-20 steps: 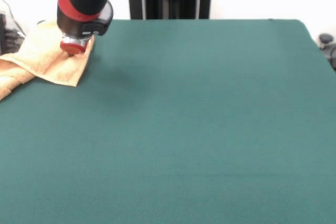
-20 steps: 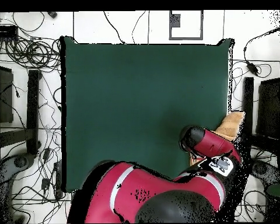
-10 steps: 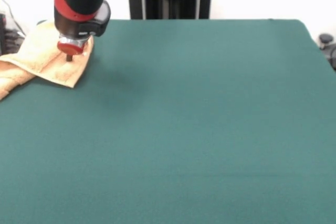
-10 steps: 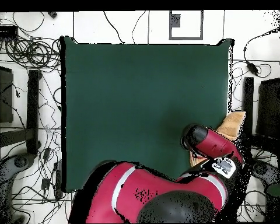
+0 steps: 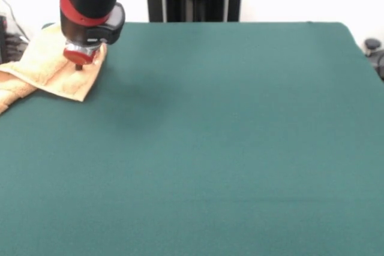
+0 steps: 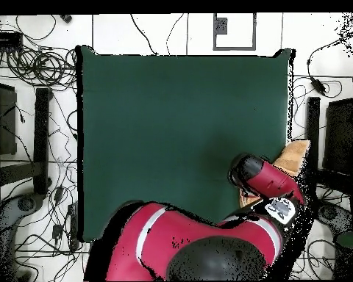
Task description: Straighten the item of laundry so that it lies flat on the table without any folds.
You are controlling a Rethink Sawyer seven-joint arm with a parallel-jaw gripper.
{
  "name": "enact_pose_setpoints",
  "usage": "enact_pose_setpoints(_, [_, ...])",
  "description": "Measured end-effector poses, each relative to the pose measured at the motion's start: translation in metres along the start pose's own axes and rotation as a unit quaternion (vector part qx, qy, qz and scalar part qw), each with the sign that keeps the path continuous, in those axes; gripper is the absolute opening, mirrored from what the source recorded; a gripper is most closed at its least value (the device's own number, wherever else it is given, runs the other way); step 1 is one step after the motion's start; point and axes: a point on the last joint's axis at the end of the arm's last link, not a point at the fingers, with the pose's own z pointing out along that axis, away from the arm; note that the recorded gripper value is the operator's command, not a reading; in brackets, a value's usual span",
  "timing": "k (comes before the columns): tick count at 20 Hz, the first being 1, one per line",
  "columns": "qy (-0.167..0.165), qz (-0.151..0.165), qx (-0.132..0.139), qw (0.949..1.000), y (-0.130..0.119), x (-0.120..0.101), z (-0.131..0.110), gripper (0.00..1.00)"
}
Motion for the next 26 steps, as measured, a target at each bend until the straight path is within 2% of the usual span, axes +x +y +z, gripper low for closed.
enact_pose_setpoints(6, [0.006, 0.010, -0.010, 0.9999, 0.012, 0.010, -0.005, 0.00])
enact_pose_setpoints(10, [-0.007, 0.007, -0.009, 0.9999, 0.015, 0.011, -0.005, 0.00])
enact_pose_setpoints(11, [-0.024, -0.001, -0.005, 0.9997, 0.015, 0.011, -0.004, 0.00])
enact_pose_setpoints(16, [-0.051, -0.013, -0.001, 0.9986, 0.018, 0.017, -0.002, 0.00])
enact_pose_setpoints(24, [-0.062, -0.011, 0.001, 0.9980, 0.020, 0.017, -0.001, 0.00])
enact_pose_setpoints(25, [-0.061, -0.008, 0.001, 0.9981, 0.020, 0.017, -0.001, 1.00])
enact_pose_setpoints(26, [-0.061, -0.008, 0.002, 0.9981, 0.020, 0.017, -0.001, 1.00])
